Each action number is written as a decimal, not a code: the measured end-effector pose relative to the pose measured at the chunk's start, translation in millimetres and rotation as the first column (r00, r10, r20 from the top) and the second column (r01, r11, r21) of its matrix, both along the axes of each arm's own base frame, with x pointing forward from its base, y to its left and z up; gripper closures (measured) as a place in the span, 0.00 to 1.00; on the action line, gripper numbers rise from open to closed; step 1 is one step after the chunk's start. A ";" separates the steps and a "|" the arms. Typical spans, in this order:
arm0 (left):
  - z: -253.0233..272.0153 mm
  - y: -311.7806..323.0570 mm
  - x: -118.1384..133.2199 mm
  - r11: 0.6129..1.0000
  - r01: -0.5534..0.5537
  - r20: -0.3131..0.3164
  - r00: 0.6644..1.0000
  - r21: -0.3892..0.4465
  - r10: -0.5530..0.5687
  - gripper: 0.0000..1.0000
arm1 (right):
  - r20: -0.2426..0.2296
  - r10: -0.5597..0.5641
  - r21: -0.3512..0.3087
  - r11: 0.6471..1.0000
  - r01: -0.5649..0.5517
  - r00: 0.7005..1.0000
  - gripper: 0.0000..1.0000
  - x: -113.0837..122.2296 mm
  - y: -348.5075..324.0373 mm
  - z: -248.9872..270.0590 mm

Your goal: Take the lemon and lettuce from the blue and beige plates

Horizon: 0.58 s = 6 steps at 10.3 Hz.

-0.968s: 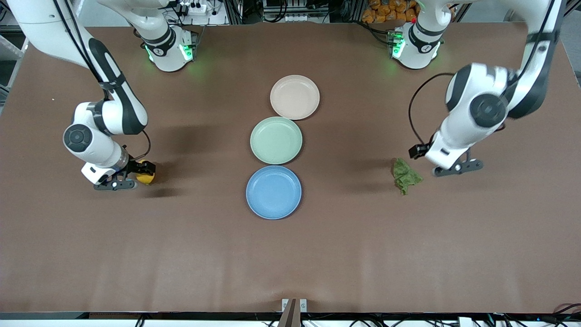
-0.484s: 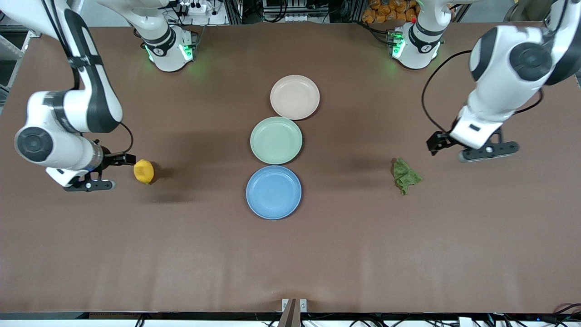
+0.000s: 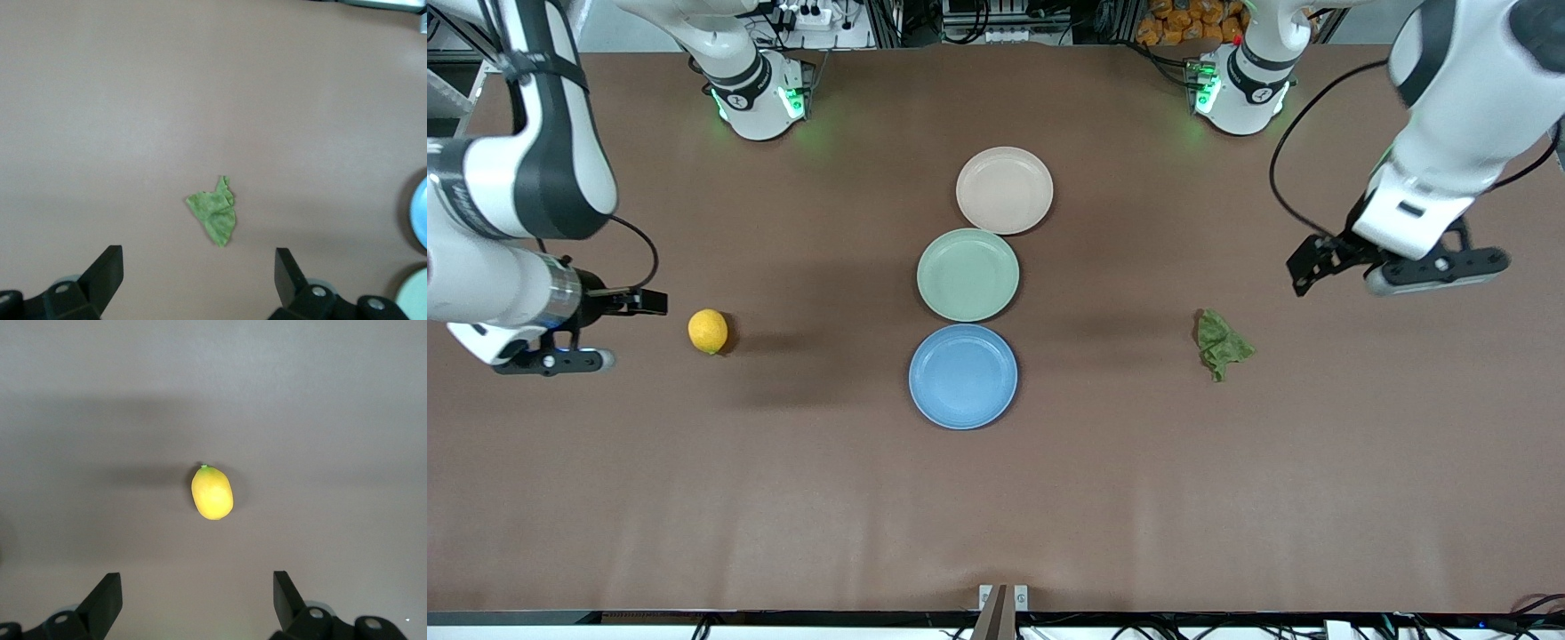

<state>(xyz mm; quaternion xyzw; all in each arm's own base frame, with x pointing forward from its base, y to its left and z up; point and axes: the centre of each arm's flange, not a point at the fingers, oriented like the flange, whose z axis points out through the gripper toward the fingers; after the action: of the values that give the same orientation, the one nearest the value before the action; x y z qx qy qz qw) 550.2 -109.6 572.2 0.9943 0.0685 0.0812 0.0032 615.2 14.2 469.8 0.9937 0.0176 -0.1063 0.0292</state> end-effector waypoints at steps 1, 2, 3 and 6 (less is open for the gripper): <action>23.3 -0.9 -1.2 1.000 -0.001 0.007 1.000 -0.015 0.001 0.00 | 0.040 0.016 0.003 1.000 -0.016 0.999 0.00 -0.9 11.9 26.5; 38.7 -1.6 -1.7 1.000 -0.002 0.018 1.000 -0.027 0.002 0.00 | 0.083 0.020 0.001 1.000 -0.020 0.996 0.00 -7.7 22.9 55.9; 47.6 -1.8 -2.6 0.999 0.000 0.016 1.000 -0.034 0.000 0.00 | 0.105 0.011 0.000 1.000 -0.011 0.994 0.00 -20.7 27.1 85.9; 70.0 8.3 -12.3 0.992 0.130 -0.050 0.990 -0.007 -0.130 0.00 | 0.132 -0.029 0.005 1.000 0.029 0.991 0.00 -51.9 12.5 162.5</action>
<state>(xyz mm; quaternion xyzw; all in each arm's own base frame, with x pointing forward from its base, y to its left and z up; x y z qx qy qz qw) 537.9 -101.3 642.2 0.9984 0.0040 0.0557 0.0087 563.3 26.7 632.4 0.9988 0.0014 -0.0406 0.0270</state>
